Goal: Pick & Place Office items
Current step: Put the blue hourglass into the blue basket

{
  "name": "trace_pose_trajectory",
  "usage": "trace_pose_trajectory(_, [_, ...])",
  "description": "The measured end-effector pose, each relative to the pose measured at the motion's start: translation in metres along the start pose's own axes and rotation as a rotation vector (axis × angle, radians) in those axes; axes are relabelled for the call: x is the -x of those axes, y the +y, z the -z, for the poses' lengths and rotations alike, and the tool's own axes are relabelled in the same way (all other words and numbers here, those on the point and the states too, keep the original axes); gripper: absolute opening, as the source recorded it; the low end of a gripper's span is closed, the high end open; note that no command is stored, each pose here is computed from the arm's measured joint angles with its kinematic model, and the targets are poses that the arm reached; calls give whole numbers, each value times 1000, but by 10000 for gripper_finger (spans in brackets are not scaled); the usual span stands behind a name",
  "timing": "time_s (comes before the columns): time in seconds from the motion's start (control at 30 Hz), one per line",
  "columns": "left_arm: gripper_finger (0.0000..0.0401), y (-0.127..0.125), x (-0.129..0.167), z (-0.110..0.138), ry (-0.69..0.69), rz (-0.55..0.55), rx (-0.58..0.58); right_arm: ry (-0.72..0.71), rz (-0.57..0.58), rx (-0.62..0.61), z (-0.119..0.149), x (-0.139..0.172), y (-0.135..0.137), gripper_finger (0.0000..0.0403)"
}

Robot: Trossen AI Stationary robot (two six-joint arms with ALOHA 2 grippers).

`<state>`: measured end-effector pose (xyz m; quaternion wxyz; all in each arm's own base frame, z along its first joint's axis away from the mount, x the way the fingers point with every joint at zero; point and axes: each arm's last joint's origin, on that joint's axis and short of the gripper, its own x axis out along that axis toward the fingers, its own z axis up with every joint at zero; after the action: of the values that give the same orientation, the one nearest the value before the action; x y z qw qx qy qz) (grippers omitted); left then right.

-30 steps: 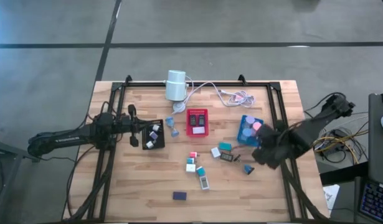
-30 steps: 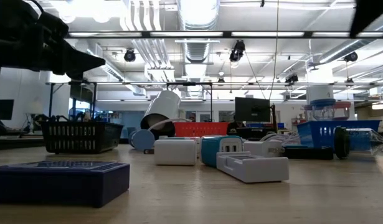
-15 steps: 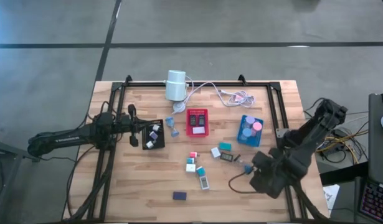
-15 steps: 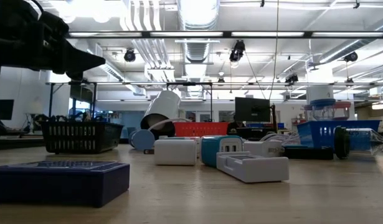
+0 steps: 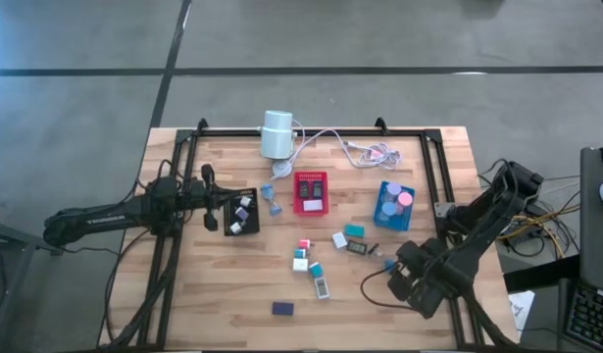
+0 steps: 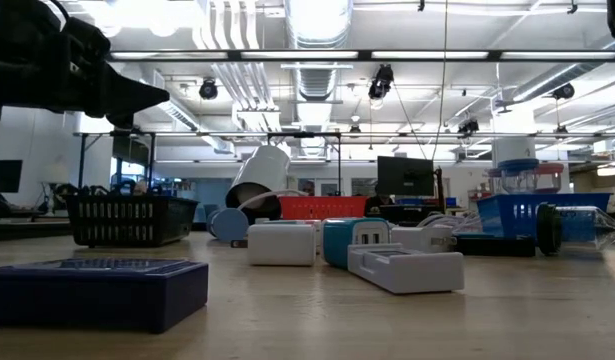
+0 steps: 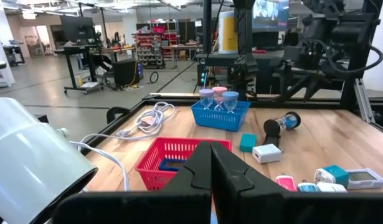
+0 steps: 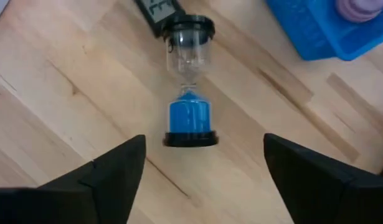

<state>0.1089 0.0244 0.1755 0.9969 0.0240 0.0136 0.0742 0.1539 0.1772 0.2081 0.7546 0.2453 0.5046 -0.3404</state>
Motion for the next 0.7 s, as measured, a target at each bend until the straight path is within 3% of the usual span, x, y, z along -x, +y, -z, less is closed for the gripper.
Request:
trace_pose_trajectory(0.37, [0, 0, 0, 1, 7, 0, 50, 35, -83, -64, 12, -26, 5, 343])
trace_pose_trajectory(0.7, [0, 0, 0, 1, 7, 0, 46, 10, 18, -4, 24, -51, 2, 342])
